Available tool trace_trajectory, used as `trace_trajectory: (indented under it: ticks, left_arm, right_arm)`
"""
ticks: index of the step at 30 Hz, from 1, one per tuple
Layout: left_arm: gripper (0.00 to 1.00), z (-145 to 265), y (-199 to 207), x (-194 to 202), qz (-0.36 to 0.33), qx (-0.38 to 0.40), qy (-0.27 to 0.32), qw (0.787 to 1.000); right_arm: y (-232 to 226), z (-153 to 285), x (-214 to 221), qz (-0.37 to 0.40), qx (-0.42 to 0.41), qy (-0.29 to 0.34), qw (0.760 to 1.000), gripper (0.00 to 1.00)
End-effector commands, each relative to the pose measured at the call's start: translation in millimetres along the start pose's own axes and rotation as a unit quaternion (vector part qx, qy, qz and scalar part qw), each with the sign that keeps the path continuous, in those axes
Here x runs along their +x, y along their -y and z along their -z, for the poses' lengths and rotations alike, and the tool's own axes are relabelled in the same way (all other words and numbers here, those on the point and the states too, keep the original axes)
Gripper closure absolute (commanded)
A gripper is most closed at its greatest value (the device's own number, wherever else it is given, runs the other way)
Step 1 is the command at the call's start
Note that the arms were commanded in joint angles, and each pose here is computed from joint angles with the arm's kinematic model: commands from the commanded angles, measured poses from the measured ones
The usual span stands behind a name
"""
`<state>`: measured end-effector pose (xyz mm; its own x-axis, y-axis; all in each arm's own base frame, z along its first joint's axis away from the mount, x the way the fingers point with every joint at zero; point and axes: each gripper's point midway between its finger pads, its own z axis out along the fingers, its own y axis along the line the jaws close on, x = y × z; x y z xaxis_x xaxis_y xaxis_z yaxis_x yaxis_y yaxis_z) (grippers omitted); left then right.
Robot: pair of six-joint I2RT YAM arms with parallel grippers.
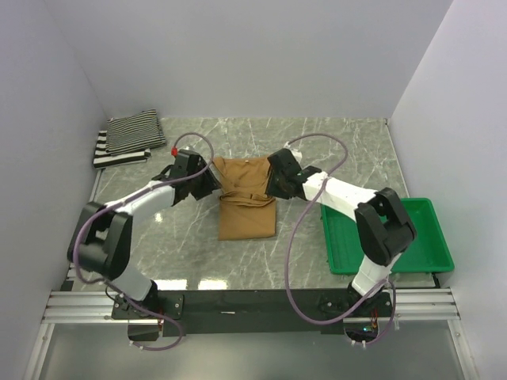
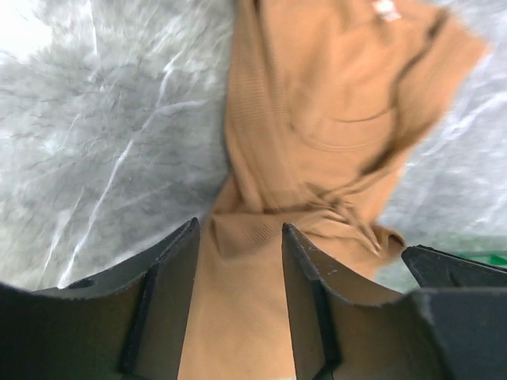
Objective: Fold and stack the tank tops
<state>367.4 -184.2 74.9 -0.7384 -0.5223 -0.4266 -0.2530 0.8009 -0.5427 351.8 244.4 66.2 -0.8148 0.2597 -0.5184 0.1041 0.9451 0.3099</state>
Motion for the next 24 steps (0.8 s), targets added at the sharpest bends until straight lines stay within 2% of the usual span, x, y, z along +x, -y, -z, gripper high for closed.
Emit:
trace_trajectory:
  ticks: [1, 4, 5, 8, 9, 11, 16, 19, 24]
  left_arm:
    - [0.49, 37.7, 21.2, -25.8, 0.005, 0.032, 0.057, 0.998]
    - [0.57, 50.8, 21.2, -14.5, 0.009, 0.045, 0.055, 0.997]
    - [0.67, 53.0, 22.8, -8.3, 0.009, 0.053, 0.046, 0.997]
    - [0.83, 56.1, 23.5, 20.4, 0.008, 0.070, 0.020, 0.997]
    - [0.92, 56.5, 24.0, 29.3, 0.007, 0.075, 0.012, 0.997]
    - [0.99, 57.1, 25.1, 49.1, 0.009, 0.087, -0.004, 0.996]
    - [0.99, 56.5, 33.9, 85.9, 0.003, 0.112, -0.039, 0.993]
    - [0.99, 52.8, 37.0, 98.0, 0.003, 0.116, -0.047, 0.992]
    - [1.00, 38.3, 32.0, 112.0, -0.003, 0.101, -0.061, 0.993]
  right_arm:
    - [-7.5, 44.3, -43.7, -0.001, -0.002, 0.072, 0.997, 0.59]
    - [-12.6, 65.3, -37.6, 0.009, -0.002, 0.082, 0.997, 0.59]
    - [-15.3, 67.7, -32.5, 0.014, -0.002, 0.081, 0.997, 0.59]
    - [-32.8, 68.2, -6.2, 0.041, -0.023, 0.067, 0.997, 0.59]
    - [-34.5, 66.1, -0.2, 0.045, -0.022, 0.063, 0.997, 0.59]
    - [-39.5, 55.8, 17.9, 0.060, -0.015, 0.045, 0.997, 0.64]
    - [-44.3, 27.2, 39.9, 0.072, -0.011, 0.009, 0.997, 0.73]
    - [-47.8, 11.1, 45.6, 0.085, -0.002, -0.008, 0.996, 0.75]
    - [-54.4, -7.8, 27.3, 0.078, 0.004, -0.006, 0.997, 0.76]
